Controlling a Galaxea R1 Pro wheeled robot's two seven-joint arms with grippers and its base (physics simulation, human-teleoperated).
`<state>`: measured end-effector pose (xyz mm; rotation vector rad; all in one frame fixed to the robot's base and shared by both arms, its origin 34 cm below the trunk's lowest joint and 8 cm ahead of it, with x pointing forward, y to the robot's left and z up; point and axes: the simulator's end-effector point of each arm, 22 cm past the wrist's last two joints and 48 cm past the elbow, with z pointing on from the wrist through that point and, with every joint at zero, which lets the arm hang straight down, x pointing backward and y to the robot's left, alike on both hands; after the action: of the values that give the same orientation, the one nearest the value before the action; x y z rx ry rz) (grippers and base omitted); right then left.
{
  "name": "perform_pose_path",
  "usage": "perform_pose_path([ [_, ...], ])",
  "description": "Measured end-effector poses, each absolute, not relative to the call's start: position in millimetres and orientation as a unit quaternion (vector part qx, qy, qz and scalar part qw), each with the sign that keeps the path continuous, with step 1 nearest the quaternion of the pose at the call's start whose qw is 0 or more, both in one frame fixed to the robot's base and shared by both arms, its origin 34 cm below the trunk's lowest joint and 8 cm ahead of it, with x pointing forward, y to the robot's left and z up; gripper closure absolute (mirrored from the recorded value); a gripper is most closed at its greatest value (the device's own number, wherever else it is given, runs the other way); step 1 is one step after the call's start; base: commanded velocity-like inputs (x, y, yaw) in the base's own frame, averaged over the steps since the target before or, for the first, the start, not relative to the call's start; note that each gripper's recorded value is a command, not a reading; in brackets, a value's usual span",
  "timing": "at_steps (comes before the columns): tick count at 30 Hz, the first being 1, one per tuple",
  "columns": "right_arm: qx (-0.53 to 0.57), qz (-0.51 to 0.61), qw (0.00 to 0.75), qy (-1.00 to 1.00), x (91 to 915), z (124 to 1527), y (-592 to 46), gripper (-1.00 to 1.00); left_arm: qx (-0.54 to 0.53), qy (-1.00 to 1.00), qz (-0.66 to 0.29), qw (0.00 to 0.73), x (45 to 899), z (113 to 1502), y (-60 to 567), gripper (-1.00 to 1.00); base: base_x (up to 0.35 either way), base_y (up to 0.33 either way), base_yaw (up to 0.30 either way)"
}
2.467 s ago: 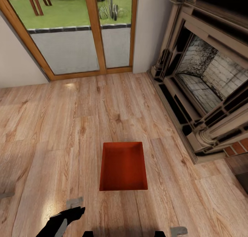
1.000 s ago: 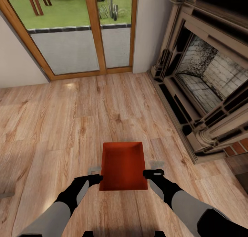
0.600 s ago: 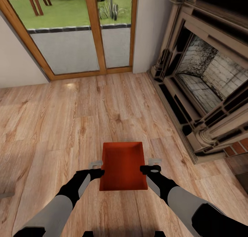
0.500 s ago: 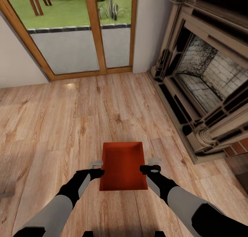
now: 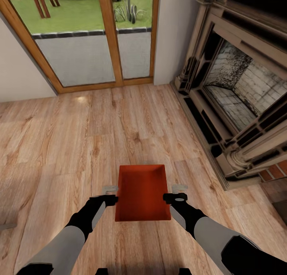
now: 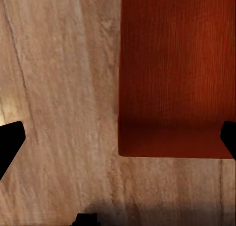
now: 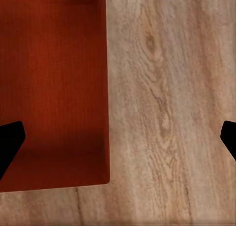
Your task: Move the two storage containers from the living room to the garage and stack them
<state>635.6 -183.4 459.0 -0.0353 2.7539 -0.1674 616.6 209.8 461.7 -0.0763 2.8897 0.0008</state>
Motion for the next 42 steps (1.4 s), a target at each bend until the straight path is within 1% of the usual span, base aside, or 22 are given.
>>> perform_pose_path([
  [7,-0.012,-0.060,0.190,0.980,635.5,458.9,-184.1,-1.00,-0.034,0.990,0.023,0.136,627.3,468.3,220.9,-1.00,0.000,0.000,0.000],
  [36,-0.020,-0.057,0.187,0.980,634.0,427.6,-181.4,-1.00,-0.039,0.986,0.016,0.159,644.5,447.0,216.0,-1.00,0.000,0.000,0.000],
  [42,-0.024,-0.029,0.189,0.981,633.3,428.9,-140.6,-1.00,-0.041,0.982,0.014,0.183,663.3,455.5,216.2,-1.00,0.000,0.000,0.000],
])
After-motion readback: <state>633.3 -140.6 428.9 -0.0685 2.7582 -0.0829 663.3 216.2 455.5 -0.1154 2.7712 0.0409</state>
